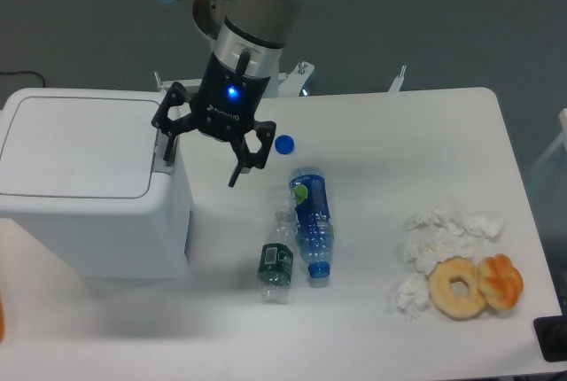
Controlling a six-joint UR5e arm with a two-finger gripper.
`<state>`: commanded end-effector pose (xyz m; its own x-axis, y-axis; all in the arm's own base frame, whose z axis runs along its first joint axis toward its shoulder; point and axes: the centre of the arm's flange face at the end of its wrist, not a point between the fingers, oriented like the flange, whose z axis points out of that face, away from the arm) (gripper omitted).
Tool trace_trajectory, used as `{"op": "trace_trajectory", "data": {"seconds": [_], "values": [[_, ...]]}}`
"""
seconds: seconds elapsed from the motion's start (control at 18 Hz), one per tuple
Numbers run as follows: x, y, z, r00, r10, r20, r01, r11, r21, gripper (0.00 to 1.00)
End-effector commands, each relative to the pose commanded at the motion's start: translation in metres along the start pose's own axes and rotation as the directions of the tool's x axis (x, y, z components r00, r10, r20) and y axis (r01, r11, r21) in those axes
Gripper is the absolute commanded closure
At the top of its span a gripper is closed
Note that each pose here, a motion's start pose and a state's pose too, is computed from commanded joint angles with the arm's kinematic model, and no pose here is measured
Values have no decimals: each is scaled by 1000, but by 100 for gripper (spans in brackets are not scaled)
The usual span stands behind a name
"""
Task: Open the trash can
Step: 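Press the gripper against the lid to flip it open, then raise the gripper away from the opened trash can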
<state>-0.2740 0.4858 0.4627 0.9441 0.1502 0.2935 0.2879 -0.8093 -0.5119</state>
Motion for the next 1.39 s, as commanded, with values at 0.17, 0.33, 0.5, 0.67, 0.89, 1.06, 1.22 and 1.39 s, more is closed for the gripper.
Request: {"op": "trace_trajectory", "data": {"seconds": [0.17, 0.33, 0.5, 0.67, 0.89, 1.06, 1.22, 1.39], "values": [[1, -1, -1, 1000, 2, 1, -2, 1000, 2, 0], [0, -1, -1, 1000, 1, 1, -1, 1000, 1, 0], [0, 0, 0, 1000, -1, -1, 1, 1000, -1, 0], [0, 0, 0, 1000, -1, -1, 1, 1000, -1, 0], [-2, 1, 1, 1000, -4, 0, 4, 1000, -4, 0], [-1, 1, 1, 1000, -2, -1, 2, 1000, -4, 0], [-1, 1, 1, 1000, -2, -1, 2, 1000, -4, 0], [1, -1, -3, 1000, 0, 3, -1, 1000, 5, 0]]}}
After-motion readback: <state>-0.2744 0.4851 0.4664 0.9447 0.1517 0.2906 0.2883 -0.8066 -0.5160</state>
